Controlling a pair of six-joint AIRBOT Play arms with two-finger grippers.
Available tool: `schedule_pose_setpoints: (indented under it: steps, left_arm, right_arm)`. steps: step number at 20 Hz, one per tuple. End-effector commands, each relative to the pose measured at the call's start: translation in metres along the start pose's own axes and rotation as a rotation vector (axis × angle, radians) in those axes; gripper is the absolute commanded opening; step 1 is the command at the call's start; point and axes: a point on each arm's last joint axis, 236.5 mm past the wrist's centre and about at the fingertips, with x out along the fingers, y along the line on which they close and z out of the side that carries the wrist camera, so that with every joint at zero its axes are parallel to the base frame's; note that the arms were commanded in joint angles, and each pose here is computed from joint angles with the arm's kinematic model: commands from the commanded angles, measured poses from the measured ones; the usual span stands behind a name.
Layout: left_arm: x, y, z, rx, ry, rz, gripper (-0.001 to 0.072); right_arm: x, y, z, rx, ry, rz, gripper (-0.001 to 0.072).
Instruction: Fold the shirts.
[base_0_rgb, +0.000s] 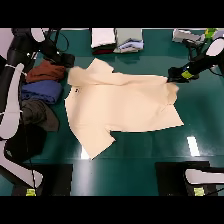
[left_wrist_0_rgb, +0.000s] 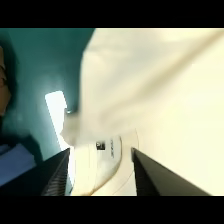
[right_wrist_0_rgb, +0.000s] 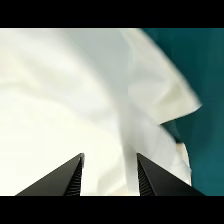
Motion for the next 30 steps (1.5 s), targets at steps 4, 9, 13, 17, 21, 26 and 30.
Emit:
schedule_pose_setpoints:
  steps: [4, 9, 13, 17, 21, 26, 30]
  left_arm:
    - [-0.022, 0.029, -0.058, -0.106, 0.164, 0.021, 0.0466]
    - [-0.016, 0.018, -0.158, -0.218, 0.208, 0.026, 0.0468]
    - [-0.006, -0.002, -0.227, -0.296, 0.256, -0.027, 0.0468]
    - [-0.005, -0.005, -0.243, -0.308, 0.272, -0.031, 0.0468]
    - [-0.005, -0.005, -0.244, -0.308, 0.274, -0.031, 0.0468]
    - [-0.009, -0.008, -0.257, -0.303, 0.333, -0.033, 0.0468]
    - [0.011, -0.017, -0.278, -0.336, 0.351, -0.071, 0.0536]
  right_arm:
    - [-0.026, -0.024, -0.014, 0.006, -0.005, 0.013, 0.0391]
    - [-0.023, -0.116, -0.130, 0.269, 0.119, -0.102, 0.0489]
    - [0.013, -0.137, -0.215, 0.438, 0.259, -0.081, 0.0575]
    - [0.046, -0.125, -0.233, 0.460, 0.263, -0.036, 0.0569]
    - [0.062, -0.104, -0.219, 0.372, 0.218, -0.025, 0.0508]
    - [0.067, -0.095, -0.211, 0.319, 0.199, -0.034, 0.0201]
    - [0.067, -0.095, -0.211, 0.320, 0.199, -0.034, 0.0013]
